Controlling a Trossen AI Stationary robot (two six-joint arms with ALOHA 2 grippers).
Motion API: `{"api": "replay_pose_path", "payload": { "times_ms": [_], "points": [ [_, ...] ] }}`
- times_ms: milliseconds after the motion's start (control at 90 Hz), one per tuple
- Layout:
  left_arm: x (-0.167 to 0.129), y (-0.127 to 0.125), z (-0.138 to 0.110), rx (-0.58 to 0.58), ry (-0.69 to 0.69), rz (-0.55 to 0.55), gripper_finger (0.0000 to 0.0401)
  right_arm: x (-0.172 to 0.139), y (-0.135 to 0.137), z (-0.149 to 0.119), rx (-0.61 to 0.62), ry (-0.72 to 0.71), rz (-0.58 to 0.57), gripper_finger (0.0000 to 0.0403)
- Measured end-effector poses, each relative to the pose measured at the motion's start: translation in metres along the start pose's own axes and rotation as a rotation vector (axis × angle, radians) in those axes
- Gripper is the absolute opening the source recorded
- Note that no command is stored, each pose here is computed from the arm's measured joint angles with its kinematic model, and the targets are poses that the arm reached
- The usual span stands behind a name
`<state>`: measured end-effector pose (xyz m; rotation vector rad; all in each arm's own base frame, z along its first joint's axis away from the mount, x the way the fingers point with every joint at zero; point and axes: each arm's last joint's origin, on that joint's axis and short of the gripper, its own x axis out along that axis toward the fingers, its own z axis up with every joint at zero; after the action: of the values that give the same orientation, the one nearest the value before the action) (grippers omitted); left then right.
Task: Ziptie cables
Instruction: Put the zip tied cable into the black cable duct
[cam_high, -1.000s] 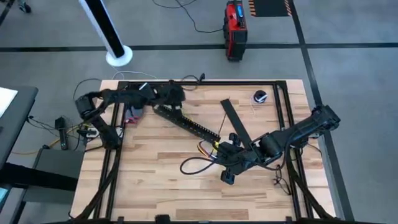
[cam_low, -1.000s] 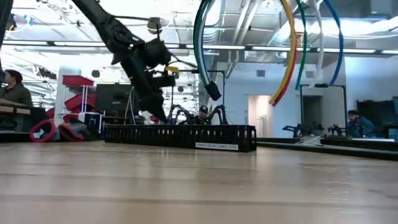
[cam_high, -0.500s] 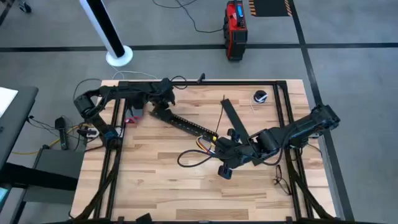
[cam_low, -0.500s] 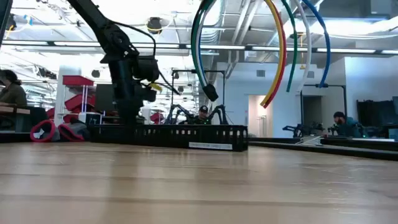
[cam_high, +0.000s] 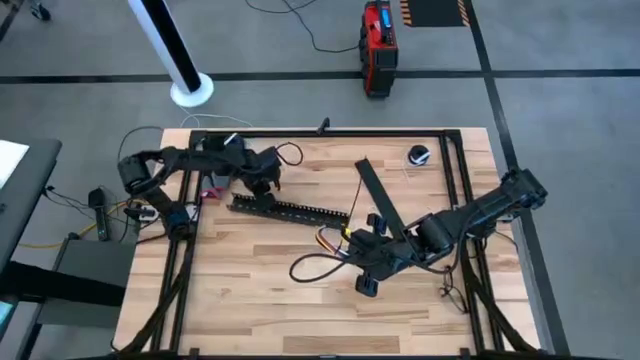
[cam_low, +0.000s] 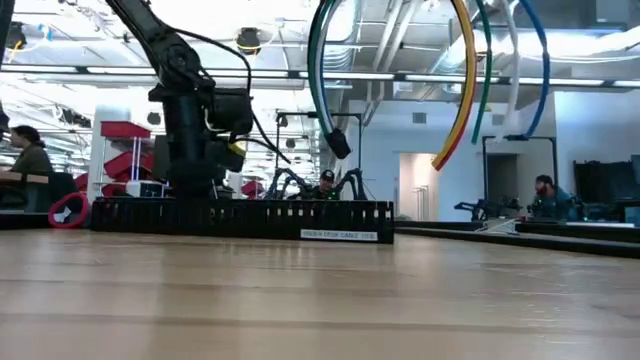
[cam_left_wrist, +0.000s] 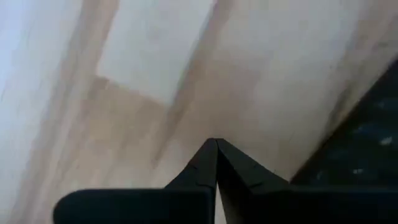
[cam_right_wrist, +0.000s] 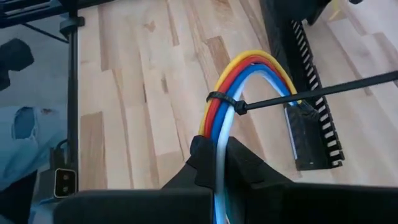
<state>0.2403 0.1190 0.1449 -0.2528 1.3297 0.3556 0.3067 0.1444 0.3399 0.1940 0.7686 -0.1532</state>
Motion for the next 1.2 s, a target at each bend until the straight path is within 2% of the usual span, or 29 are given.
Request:
{"api": "replay_pose_path", "payload": {
  "times_ms": [156,333,467,600,711,878,1044,1200],
  "points": [
    [-0.007,-0.024,0.006,0.021,-0.088,-0.137,0.0000,-0.002,0.003,-0.002,-0.001,0.003,0.007,0.0000],
    [-0.008,-0.057,0.018,0.084,-0.215,-0.204,0.0000,-0.003,0.006,-0.005,-0.013,0.007,0.010,0.0000],
    [-0.015,-0.071,0.025,0.117,-0.310,-0.132,0.0000,-0.004,0.008,-0.006,-0.017,0.001,0.007,0.0000],
    [-0.051,-0.076,0.025,0.115,-0.399,-0.079,0.0000,-0.004,0.008,-0.006,-0.018,-0.004,-0.003,0.0000],
    [-0.072,-0.077,0.004,0.043,-0.304,-0.065,0.0000,-0.004,0.006,-0.007,-0.027,0.011,-0.014,0.0000],
    [-0.097,-0.094,-0.041,0.046,-0.133,0.010,0.0000,-0.004,0.005,-0.010,-0.060,0.033,-0.033,0.0000],
    [-0.117,-0.109,-0.074,-0.013,-0.050,-0.039,0.0000,-0.004,0.004,-0.010,-0.086,0.034,-0.033,0.0000],
    [-0.122,-0.112,-0.108,-0.062,0.183,0.082,0.0000,-0.004,0.004,-0.010,-0.093,0.034,-0.033,0.0000]
  ]
}}
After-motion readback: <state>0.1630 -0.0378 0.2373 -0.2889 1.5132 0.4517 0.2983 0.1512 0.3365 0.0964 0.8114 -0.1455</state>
